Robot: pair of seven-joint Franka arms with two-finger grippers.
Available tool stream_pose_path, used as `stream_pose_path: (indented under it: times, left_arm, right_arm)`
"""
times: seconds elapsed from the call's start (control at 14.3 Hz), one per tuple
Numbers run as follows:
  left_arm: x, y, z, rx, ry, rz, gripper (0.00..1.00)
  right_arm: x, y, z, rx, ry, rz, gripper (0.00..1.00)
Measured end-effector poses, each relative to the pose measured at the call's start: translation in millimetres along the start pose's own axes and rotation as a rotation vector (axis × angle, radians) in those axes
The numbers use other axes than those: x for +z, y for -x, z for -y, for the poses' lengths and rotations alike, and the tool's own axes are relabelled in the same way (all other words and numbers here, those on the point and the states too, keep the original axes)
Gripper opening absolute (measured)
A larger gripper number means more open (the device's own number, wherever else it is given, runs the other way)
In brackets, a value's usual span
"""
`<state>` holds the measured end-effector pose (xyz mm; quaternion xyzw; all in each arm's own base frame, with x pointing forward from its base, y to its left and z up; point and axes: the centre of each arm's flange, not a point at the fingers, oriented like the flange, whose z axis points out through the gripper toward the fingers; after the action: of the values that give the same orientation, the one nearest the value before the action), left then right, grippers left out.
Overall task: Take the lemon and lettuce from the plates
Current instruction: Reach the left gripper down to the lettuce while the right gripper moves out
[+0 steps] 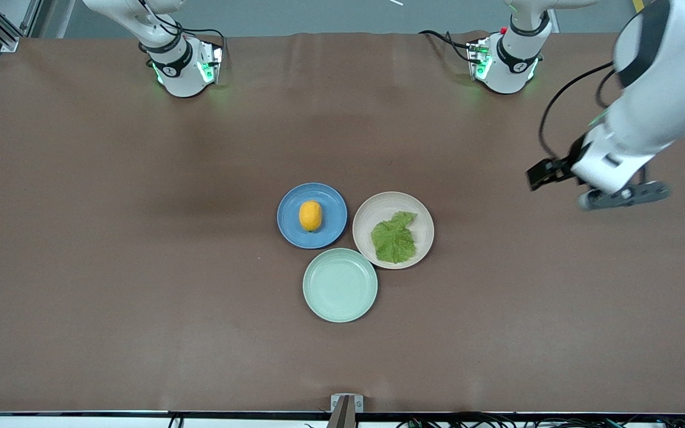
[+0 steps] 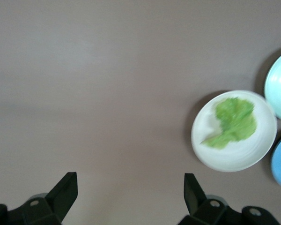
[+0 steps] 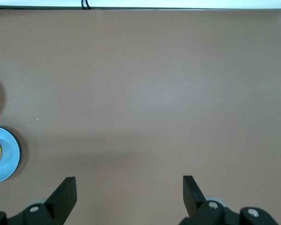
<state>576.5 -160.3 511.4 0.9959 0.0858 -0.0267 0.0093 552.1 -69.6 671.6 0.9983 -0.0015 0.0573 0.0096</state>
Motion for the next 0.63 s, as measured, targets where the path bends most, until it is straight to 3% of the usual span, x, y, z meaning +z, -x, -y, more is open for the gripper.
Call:
stream_pose_path:
  times: [0.21, 0.28, 0.63]
  left_arm:
    - [59, -6, -50, -0.112, 0.016, 0.009, 0.96]
    - [80, -7, -63, -0.154, 0.018, 0.018, 0.89]
    - [195, -9, -126, -0.398, 0.043, 0.045, 0.89]
  right_arm:
    - [0, 0, 0, 0.0, -0.001, 0.001, 1.0]
    - [1, -1, 1, -0.001, -0.002, 0.002, 1.0]
    - [30, -17, 34, -0.054, -0.026, 0.042, 1.0]
